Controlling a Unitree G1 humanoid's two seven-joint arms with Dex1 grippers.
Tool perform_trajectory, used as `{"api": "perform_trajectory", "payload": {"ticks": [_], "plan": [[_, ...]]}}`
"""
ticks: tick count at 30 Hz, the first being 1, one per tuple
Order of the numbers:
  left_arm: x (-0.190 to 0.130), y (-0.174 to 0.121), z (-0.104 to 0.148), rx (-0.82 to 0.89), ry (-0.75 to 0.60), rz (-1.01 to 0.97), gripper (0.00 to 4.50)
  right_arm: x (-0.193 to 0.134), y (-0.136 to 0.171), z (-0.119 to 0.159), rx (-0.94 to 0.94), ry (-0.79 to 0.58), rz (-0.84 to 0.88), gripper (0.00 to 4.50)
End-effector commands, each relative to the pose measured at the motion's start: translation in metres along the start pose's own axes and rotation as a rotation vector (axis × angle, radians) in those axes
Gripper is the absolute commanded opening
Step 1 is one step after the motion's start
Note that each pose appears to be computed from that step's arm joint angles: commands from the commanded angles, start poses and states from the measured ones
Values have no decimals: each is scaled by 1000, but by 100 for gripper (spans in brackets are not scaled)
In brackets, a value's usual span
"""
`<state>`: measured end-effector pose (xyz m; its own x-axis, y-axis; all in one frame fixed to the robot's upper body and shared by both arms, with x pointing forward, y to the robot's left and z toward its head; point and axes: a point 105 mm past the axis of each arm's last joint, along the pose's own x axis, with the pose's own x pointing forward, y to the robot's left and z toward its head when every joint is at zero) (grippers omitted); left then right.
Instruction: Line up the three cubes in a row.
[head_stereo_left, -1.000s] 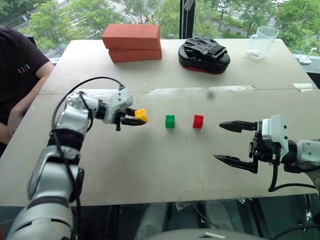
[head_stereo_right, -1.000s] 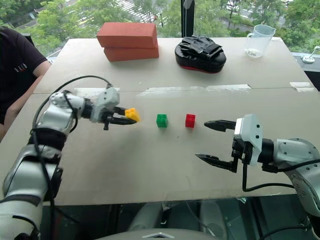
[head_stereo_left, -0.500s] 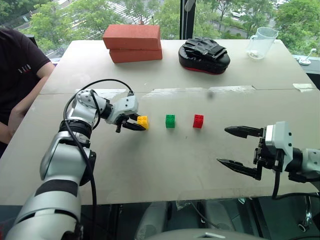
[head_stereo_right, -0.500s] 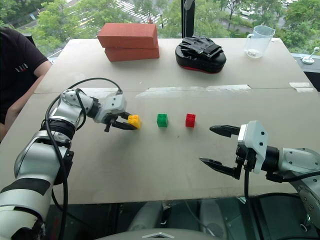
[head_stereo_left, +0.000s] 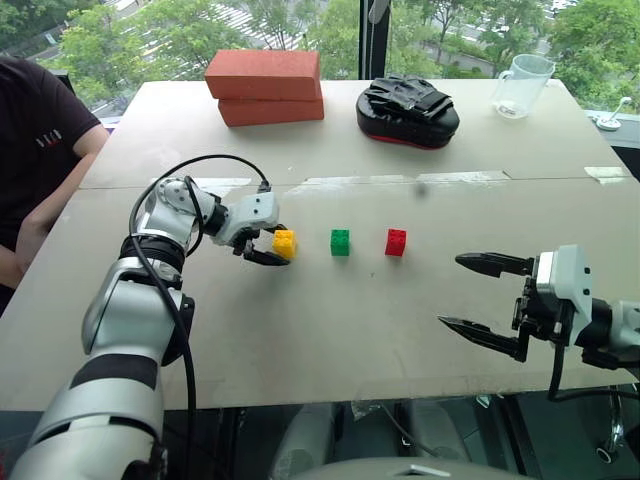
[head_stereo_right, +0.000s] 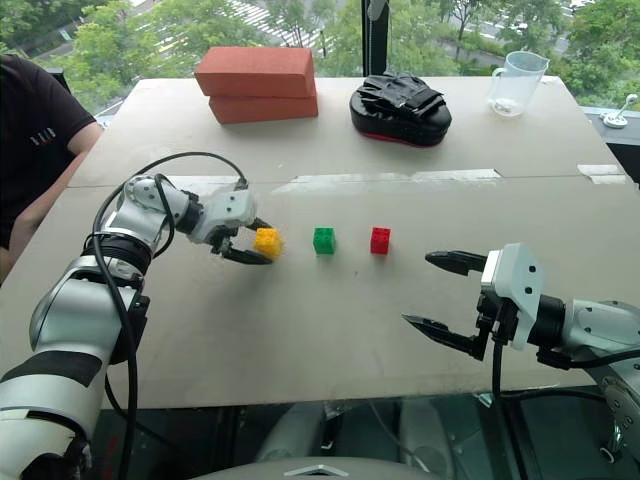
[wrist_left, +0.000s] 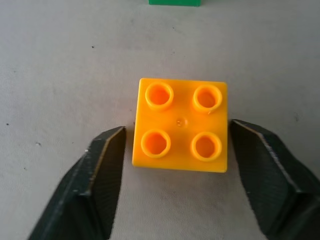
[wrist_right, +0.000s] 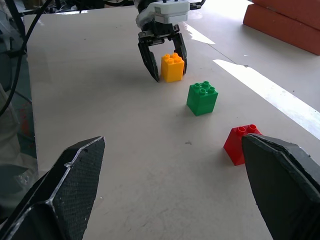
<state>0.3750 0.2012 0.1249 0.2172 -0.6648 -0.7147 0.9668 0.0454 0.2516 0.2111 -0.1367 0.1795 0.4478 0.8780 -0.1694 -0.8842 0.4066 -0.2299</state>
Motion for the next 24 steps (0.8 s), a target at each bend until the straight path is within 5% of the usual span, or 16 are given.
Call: {"api": "perform_trajectory", "payload": {"ticks": [1,8,9,12,17,24], "plan": [[-10,4,5,17,-28,26,447,-2,2,11,-49,-16,2,450],[-15,3,5,13,-47,38,447,-2,2,11,-44,-13,2,450],[-34,-3,-5,-90,-139,138,447,-8,-6,0,-21,25,-63,450],[-74,-58,-17,-344,-310,363,447,-28,-24,-32,57,140,-250,450],[-70,-135,-20,-591,-341,549,447,-50,-34,-65,121,222,-361,450],[-60,-175,-27,-730,-348,676,447,-73,-35,-94,144,275,-400,450]]}}
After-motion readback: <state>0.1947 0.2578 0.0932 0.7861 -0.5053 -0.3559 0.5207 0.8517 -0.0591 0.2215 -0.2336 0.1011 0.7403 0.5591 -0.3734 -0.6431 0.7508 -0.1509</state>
